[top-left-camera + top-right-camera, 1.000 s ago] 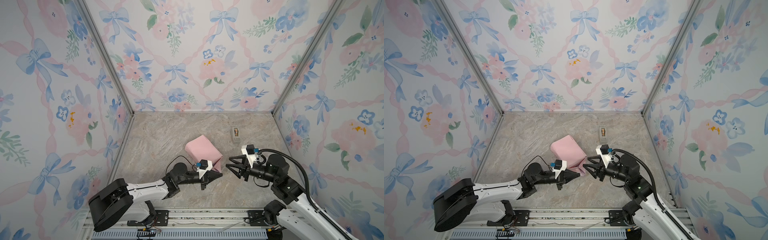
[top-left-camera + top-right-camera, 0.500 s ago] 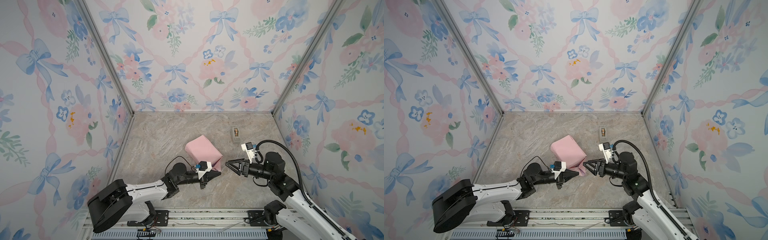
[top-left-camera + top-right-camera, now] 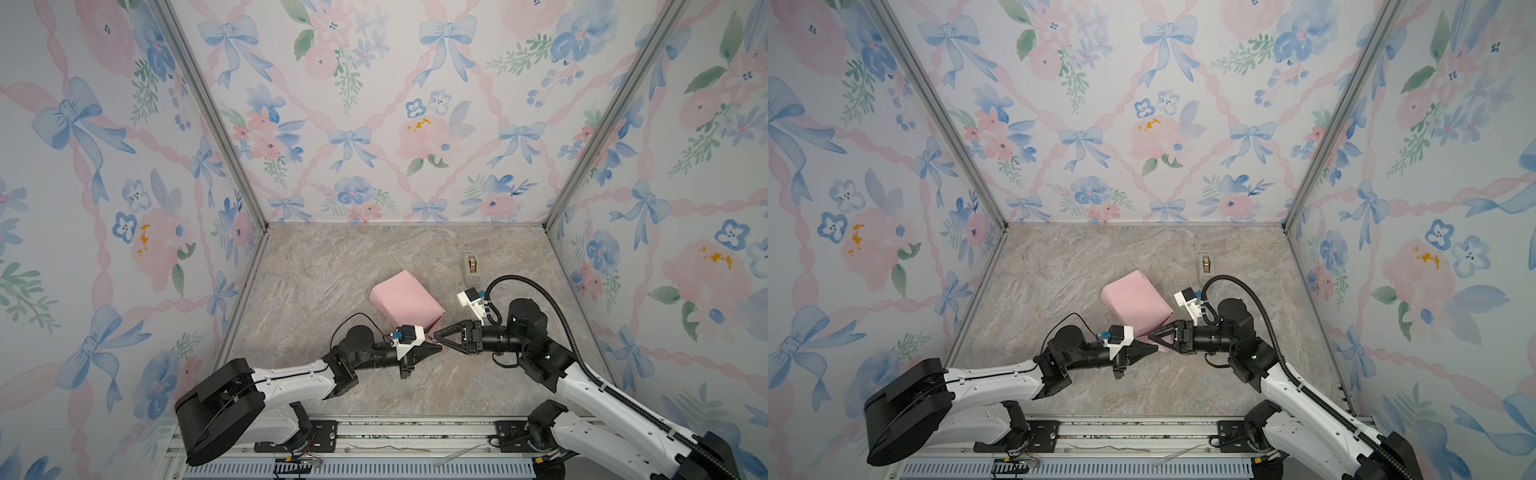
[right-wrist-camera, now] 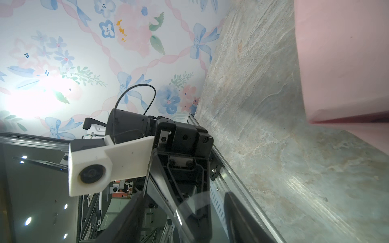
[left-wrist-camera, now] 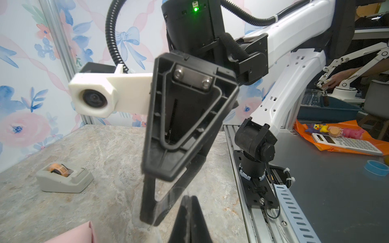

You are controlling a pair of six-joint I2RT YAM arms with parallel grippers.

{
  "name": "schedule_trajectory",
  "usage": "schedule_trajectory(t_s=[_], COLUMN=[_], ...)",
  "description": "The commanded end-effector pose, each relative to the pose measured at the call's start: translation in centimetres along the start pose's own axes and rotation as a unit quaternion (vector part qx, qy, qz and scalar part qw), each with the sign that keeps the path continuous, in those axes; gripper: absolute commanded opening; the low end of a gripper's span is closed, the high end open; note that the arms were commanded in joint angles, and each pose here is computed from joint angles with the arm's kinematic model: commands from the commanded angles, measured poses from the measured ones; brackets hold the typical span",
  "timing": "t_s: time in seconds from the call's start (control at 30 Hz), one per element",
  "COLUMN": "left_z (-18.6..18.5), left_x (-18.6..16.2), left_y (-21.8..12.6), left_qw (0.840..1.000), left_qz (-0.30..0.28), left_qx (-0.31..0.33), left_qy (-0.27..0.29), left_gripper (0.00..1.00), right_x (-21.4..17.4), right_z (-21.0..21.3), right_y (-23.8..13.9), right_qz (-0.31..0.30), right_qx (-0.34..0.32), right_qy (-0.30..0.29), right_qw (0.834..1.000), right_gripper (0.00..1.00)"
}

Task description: Wrap the gift box in paper

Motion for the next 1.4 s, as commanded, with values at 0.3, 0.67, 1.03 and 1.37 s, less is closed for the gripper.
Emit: schedule_trajectory(t_s=[0.3,0.67,1.03,1.37], left_z=[-0.1,-0.2,-0.1,-0.2], left_x=[0.7,0.8,1.0,0.9], left_y=[-0.2,-0.3,-0.2,-0.2], left_qw=[1.0,1.0,1.0,0.999], left_qz=[-0.008,-0.009,-0.007,-0.005], left_qx=[-0.01,-0.013,-0.011,-0.016], left_qy=[0.015,0.02,0.028,0.028], left_gripper=[0.0,0.0,0.0,0.0], right_x=[1.2,1.0,-0.1,-0.4], right_z=[3.4,1.7,-0.2,2.5], right_y=[0.2,0.5,-1.2,-0.2], right_qz=[-0.01,0.001,0.022,0.043], right_qx=[0.06,0.037,-0.016,0.032], right_qy=[-0.049,-0.03,0.015,-0.019], right_qw=[0.997,0.999,1.0,0.998], right_gripper=[0.46,0.43,0.67,0.59])
Point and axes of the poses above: each gripper's point midway between its finger pads, its own y axis out along the fingers, its own z axis along the line the jaws close on, x = y × z, the point moved 5 cm from there along -y, back along the fingers, and after that the axes turned 6 degrees about y, right-handed, at the moved point
